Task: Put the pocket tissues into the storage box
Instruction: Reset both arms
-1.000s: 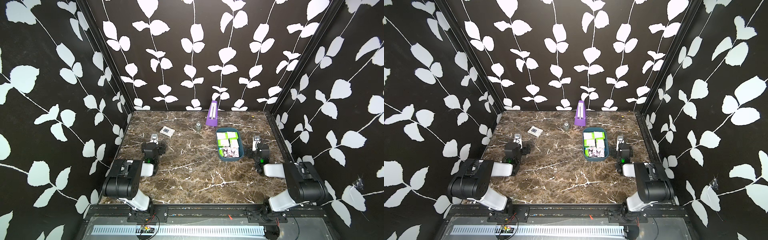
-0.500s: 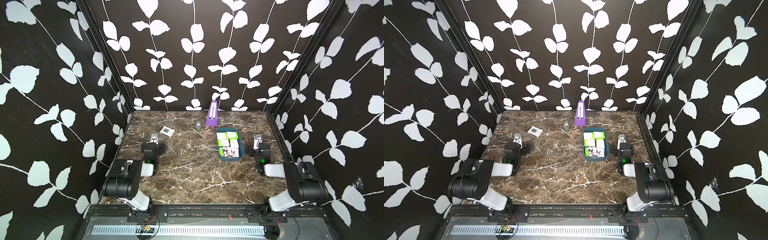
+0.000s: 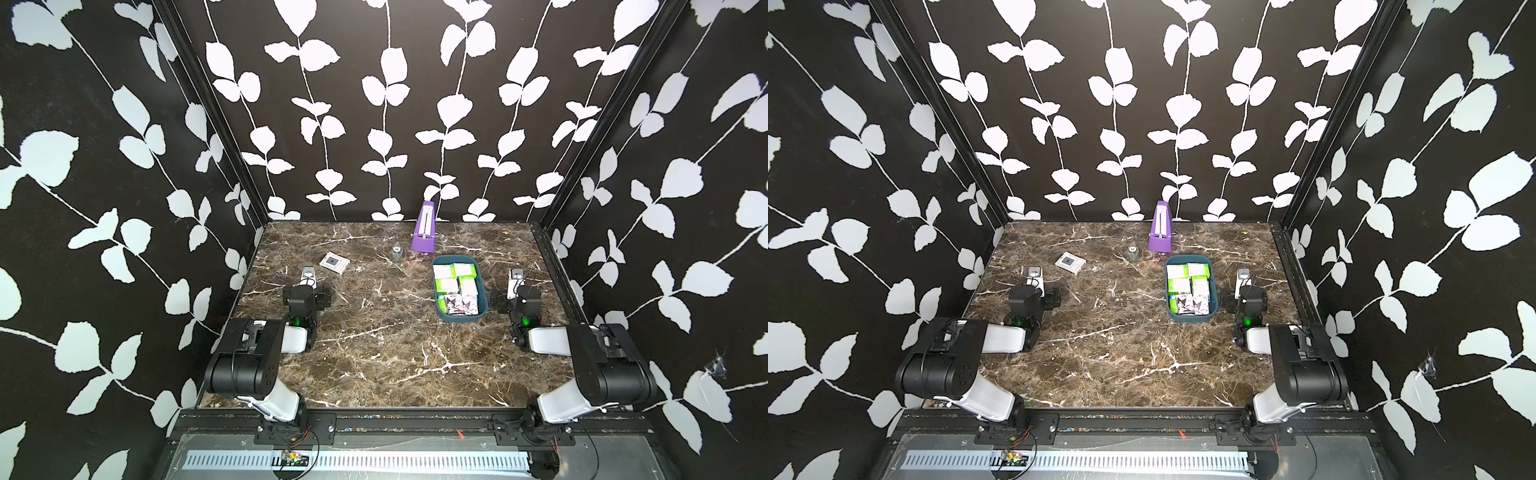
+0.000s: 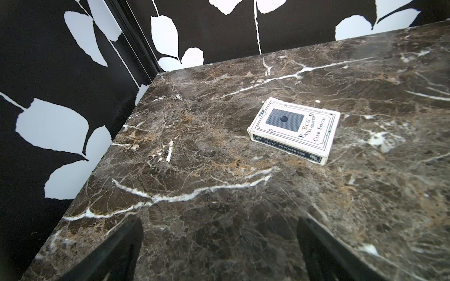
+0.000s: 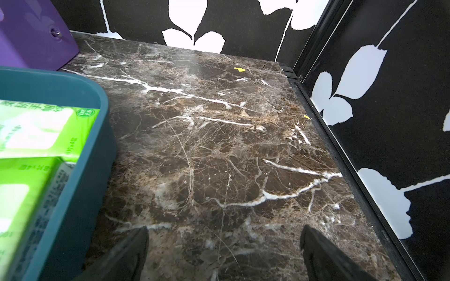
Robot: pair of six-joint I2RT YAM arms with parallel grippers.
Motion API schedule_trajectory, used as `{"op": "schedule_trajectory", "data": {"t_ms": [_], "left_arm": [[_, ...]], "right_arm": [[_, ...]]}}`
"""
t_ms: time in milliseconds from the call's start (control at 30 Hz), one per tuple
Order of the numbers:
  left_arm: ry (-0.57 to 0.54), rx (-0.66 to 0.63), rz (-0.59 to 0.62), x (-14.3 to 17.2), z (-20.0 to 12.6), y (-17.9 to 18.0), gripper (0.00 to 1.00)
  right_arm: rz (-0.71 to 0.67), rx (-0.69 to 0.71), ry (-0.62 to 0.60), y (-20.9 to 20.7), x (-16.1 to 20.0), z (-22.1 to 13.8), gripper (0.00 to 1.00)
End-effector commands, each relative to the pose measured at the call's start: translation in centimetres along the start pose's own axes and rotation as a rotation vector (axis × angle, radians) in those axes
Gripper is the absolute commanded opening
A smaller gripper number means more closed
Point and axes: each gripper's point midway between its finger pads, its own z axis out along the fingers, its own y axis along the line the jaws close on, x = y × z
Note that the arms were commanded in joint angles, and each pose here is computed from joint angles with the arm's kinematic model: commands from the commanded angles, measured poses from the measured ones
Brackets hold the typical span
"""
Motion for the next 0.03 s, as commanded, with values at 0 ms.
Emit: {"op": "schedule_trajectory", "data": {"t_ms": [0], "left_arm": [[-0.030, 0.000, -0.016, -0.87, -0.13, 0.20, 0.99]], "right_arm": [[0.025, 0.002, -0.050, -0.20, -1.28, -0.15, 0.99]]}}
